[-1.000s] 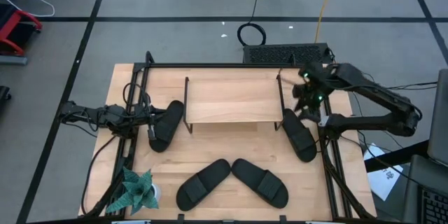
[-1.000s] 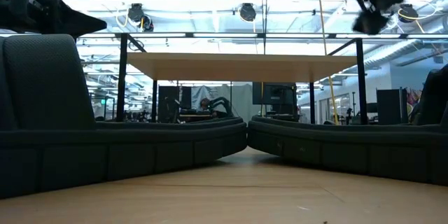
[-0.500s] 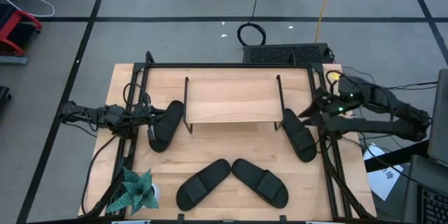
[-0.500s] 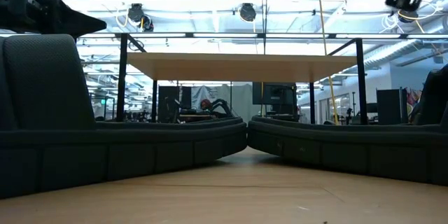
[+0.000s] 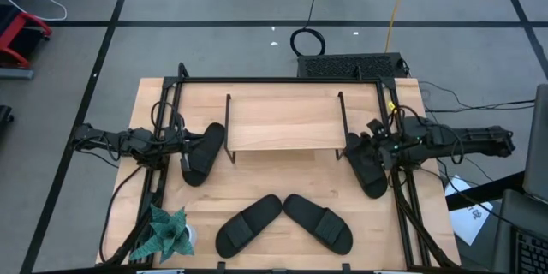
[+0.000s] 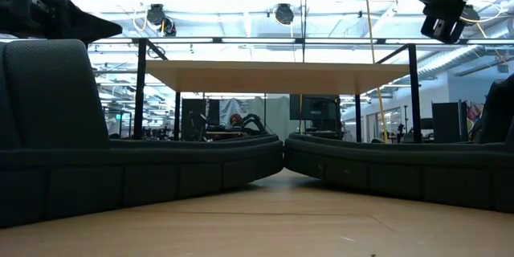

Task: Pick and place slides into the shelf
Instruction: Put the top right black slide on the shelf

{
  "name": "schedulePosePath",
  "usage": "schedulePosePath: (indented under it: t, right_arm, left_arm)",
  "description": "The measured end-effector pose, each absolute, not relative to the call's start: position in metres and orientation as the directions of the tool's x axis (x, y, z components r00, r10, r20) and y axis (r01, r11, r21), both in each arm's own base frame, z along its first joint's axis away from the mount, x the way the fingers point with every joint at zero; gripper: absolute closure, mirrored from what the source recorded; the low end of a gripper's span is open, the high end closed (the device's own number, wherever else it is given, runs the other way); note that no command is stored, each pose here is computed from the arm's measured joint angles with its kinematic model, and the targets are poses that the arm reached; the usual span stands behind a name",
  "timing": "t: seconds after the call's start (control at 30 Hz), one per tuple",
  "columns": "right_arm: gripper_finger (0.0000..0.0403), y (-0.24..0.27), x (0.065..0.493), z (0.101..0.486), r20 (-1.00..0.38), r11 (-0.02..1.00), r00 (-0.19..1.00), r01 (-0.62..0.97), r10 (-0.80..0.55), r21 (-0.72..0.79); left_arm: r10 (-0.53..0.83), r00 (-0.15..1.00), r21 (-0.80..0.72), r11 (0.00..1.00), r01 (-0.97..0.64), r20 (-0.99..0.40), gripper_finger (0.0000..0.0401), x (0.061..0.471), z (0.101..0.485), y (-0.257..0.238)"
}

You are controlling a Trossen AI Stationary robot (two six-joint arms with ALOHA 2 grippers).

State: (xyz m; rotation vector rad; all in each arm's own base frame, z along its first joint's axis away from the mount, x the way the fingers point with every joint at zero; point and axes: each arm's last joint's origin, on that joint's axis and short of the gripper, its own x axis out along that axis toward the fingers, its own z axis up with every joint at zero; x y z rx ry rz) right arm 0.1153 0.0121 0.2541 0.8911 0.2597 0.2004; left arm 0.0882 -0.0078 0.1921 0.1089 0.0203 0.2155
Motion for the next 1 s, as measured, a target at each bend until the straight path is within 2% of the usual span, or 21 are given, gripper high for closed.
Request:
schedulePosePath:
  t: [0.2,0.43,0.67,0.83,1.0]
  right_arm:
    - [0.0184,0.026,0.109,0.246,-0.229,0.629,0.935,0.008,0.27,0.777]
    - [0.0205,0.052,0.109,0.246,-0.215,0.677,0.93,-0.048,0.298,0.734]
    - [0.0219,0.089,0.117,0.236,-0.273,0.713,0.911,-0.033,0.31,0.7]
    - [0.0241,0.11,0.12,0.228,-0.292,0.792,0.905,-0.074,0.309,0.606]
    - [0.0267,0.121,0.122,0.214,-0.345,0.892,0.917,-0.024,0.199,0.451]
  left_arm:
    - [0.214,0.977,0.111,0.971,-0.212,-0.009,0.0382,0.088,0.192,-0.008]
    - [0.214,0.977,0.109,0.971,-0.212,-0.009,0.0382,0.088,0.192,-0.008]
    - [0.215,0.977,0.106,0.971,-0.213,-0.009,0.0382,0.088,0.192,-0.008]
    - [0.215,0.977,0.105,0.972,-0.213,-0.009,0.0382,0.088,0.192,-0.008]
    - [0.214,0.977,0.103,0.972,-0.212,-0.008,0.0382,0.088,0.192,-0.008]
